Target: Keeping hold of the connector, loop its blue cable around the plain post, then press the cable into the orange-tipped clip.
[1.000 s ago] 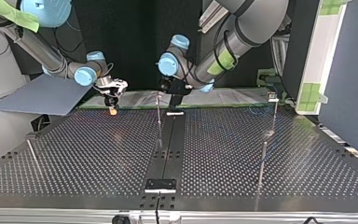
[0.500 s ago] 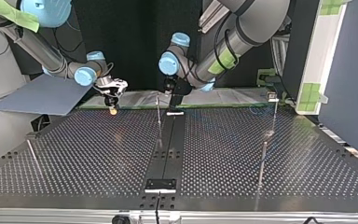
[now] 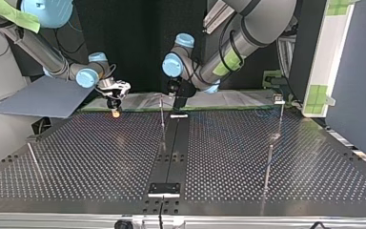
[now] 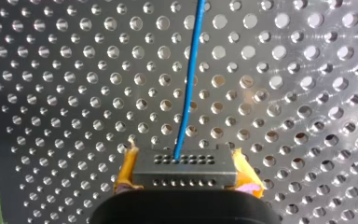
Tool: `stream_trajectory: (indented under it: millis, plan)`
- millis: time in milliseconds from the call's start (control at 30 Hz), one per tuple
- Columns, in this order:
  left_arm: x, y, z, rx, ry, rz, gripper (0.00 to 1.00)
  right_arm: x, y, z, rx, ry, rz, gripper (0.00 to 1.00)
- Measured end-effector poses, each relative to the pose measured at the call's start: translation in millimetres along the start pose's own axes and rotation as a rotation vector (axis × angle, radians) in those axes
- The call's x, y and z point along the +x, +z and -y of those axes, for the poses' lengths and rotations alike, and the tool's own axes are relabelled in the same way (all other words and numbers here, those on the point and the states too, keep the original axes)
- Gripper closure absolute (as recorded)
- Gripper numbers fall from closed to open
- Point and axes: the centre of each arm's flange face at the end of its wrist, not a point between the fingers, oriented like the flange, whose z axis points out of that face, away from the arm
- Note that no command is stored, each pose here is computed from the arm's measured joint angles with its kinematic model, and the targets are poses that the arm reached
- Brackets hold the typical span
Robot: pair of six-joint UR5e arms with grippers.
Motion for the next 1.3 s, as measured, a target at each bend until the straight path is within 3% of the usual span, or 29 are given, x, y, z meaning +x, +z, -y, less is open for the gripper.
stream_trajectory:
  millis: [167,367,767,1033,1300]
  plan:
    - [0,-3,-1.2,-0.004,0.011,-0.016,0.01,0,0.0,0.2,0.001,0.000,0.000,1.00]
    - [-7,-21,-2.9,-0.023,0.037,-0.026,0.01,0,-0.2,-0.2,0.002,0.001,0.002,1.00]
    - [-36,-58,-17.7,-0.086,-0.098,0.086,0.01,0,-0.3,-1.2,0.002,0.004,0.002,1.00]
    - [-52,-84,-22.2,-0.075,-0.187,0.164,0.01,0,-0.7,-1.0,0.002,0.005,0.006,1.00]
    - [-65,-114,-25.9,-0.059,-0.194,0.223,0.01,-2,-2.1,-2.0,0.000,0.010,0.019,1.00]
